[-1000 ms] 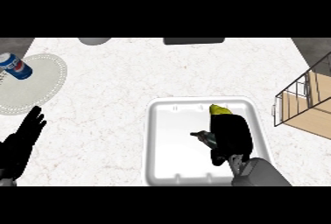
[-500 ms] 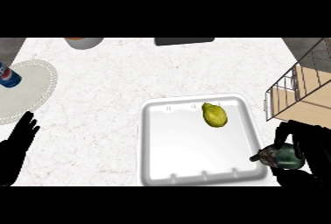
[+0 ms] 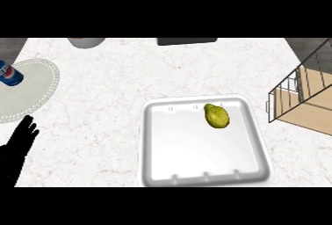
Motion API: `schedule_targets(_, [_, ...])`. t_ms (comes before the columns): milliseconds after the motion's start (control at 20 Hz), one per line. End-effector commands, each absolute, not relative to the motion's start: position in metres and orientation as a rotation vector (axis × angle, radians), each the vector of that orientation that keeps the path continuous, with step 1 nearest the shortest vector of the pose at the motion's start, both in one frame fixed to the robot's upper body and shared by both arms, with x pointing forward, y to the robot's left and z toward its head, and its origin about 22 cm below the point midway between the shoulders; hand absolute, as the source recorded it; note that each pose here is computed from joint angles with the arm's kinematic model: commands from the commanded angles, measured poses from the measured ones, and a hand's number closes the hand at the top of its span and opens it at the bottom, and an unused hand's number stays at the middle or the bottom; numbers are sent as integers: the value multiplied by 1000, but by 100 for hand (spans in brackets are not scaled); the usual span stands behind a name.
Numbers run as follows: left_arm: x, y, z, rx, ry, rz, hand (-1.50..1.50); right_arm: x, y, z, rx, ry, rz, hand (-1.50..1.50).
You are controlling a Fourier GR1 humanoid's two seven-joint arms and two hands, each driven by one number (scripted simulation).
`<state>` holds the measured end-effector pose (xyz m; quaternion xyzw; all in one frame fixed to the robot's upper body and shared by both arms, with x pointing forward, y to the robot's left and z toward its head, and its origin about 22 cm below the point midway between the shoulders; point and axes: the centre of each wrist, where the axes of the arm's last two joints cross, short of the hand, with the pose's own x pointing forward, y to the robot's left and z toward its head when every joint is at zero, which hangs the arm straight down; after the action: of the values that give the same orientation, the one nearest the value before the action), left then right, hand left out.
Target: Pick the eggplant from the tray and place it in the tiered shelf
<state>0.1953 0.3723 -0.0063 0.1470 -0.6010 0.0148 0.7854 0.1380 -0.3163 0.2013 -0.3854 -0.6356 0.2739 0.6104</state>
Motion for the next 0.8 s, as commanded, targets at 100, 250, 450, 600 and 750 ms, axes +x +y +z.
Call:
schedule_targets(100, [215, 375, 3, 308, -1330, 2, 0, 106, -345, 251, -889, -1580, 531, 150])
schedule_targets(250, [212, 362, 3, 299, -1315, 0, 0, 92, -369, 273, -967, -1609, 459, 150])
schedule_targets(450, [204, 366, -4, 283, -1323, -11, 0, 78, -386, 307, -1125, -1559, 423, 150])
schedule_targets(600, [205, 341, -10, 260, -1326, -11, 0, 72, -395, 332, -1208, -1490, 465, 150])
schedule_targets(750, [219, 354, 5, 262, -1320, -41, 0, 83, -408, 358, -1197, -1467, 452, 150])
